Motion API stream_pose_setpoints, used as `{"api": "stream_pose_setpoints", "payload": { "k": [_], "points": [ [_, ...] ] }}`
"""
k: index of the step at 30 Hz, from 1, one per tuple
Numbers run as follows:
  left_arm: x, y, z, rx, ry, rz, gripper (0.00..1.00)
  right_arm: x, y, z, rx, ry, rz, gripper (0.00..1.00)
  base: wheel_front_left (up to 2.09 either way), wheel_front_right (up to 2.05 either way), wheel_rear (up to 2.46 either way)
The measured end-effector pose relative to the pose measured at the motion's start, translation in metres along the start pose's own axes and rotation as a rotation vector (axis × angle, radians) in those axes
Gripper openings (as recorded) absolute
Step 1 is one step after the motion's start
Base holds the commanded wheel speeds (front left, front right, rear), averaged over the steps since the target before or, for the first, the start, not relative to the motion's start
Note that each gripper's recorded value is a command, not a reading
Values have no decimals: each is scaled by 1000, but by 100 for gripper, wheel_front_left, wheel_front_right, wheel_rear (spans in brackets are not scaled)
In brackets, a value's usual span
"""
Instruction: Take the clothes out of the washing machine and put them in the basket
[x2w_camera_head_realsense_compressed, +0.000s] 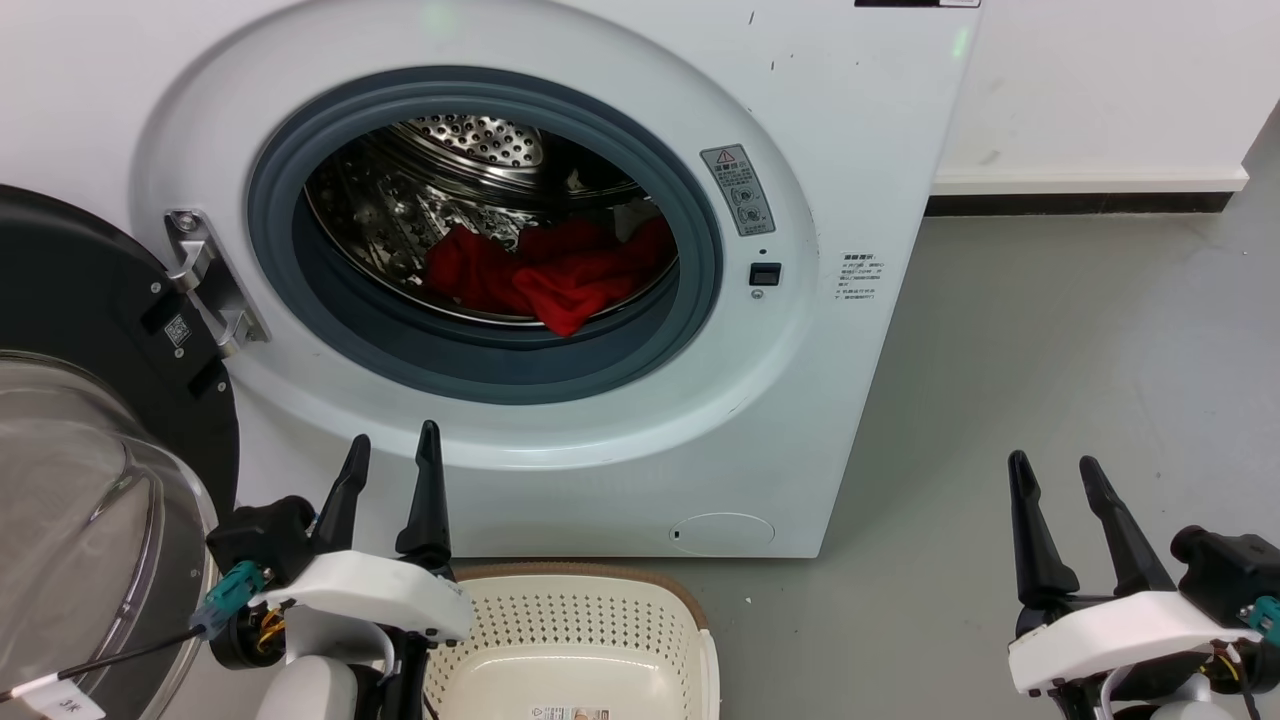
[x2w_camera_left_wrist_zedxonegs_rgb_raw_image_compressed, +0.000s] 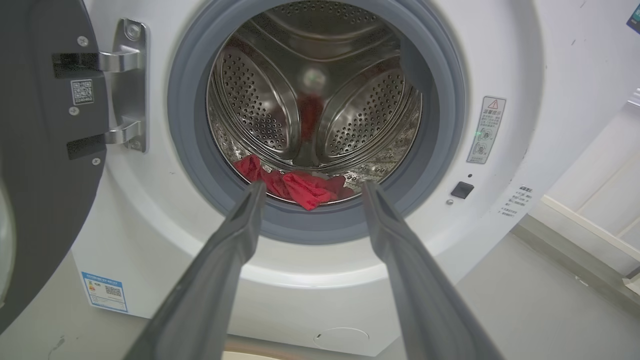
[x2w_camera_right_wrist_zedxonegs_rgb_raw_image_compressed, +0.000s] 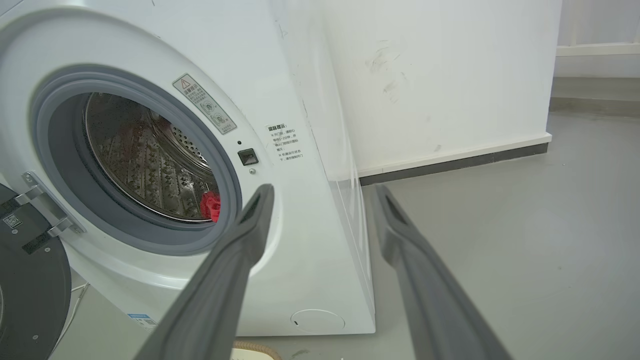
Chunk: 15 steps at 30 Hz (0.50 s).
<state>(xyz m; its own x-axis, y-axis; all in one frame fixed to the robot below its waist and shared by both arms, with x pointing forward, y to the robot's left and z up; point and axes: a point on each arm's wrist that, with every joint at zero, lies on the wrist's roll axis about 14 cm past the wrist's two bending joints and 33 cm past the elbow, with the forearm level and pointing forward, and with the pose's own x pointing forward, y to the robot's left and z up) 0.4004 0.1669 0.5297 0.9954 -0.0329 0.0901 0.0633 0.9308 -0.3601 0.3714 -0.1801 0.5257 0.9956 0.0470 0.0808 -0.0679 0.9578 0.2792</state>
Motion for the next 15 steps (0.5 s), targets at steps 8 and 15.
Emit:
{"api": "stream_pose_setpoints", "payload": {
  "k": [8,15],
  "points": [
    [2,-3,1,88,-10,-19,100,0,1,-1,-74,5,10,100,0,0,0],
    [2,-6,0,154,-10,-34,100,-1,1,-2,-134,7,15,100,0,0,0]
  ]
}}
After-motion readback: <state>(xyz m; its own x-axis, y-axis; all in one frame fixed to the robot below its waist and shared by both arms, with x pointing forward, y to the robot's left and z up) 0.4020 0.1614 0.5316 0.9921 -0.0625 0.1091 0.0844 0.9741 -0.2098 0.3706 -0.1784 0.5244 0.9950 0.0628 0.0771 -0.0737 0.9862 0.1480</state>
